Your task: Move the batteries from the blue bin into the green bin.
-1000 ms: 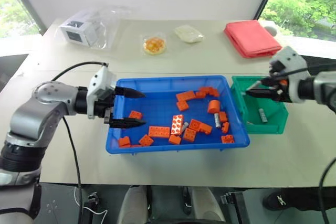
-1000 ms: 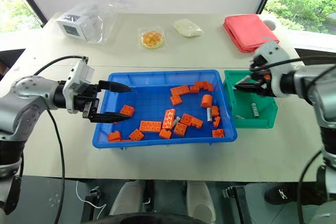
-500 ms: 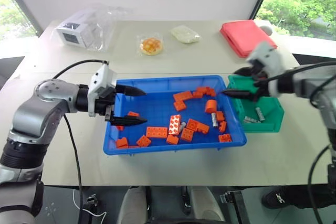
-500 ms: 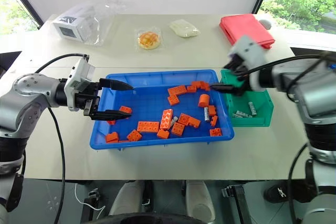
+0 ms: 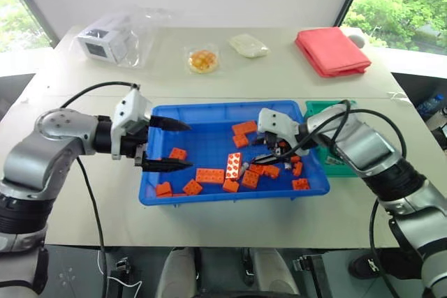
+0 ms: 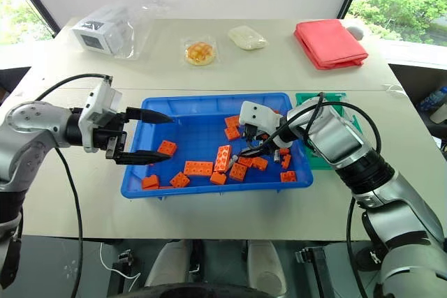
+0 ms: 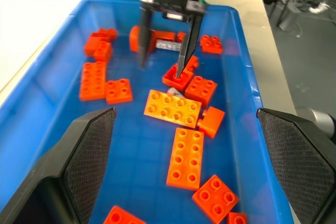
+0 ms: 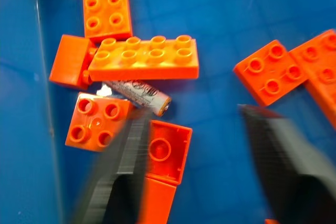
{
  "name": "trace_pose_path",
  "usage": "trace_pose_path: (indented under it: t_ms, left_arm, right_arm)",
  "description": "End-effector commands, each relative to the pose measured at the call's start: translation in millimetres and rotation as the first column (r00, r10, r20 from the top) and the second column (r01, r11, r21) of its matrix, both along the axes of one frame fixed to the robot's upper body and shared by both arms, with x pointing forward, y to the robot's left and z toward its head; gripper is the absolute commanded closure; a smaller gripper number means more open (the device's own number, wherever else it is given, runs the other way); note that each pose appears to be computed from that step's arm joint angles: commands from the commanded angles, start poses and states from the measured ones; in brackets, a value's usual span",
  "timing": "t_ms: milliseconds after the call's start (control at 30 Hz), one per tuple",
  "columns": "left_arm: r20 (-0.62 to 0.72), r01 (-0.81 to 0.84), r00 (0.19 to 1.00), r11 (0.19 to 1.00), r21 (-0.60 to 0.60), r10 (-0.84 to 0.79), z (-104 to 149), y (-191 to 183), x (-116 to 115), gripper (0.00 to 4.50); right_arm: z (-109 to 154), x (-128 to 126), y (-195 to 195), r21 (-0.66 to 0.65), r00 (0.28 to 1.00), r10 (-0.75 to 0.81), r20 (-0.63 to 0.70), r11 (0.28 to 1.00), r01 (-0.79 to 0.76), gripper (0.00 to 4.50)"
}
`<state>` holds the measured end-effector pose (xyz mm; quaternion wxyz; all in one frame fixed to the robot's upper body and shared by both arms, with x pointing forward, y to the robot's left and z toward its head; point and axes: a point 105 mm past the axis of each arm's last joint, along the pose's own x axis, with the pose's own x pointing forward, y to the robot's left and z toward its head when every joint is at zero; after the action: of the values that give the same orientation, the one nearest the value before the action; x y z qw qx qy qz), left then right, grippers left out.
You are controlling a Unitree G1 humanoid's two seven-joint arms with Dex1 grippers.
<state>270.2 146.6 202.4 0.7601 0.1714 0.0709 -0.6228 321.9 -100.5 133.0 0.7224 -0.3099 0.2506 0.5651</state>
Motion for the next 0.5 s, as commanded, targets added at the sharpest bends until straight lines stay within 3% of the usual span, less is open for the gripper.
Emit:
trace_pose_path:
  t_ms: [33,500]
  left_arm:
    - [0.046,-0.011,0.999,1.0,-0.006,0.011,11.3,2.8,-4.5,0.0]
    - [0.077,-0.034,0.996,0.999,-0.024,0.035,17.2,0.9,3.1,0.0]
  right_arm:
    - [8.6,2.0,7.8,0.004,0.999,0.039,0.038,0.999,-0.039,3.46]
    - [-9.2,-16.1,15.8,-0.077,0.979,0.205,0.014,0.976,-0.203,3.46]
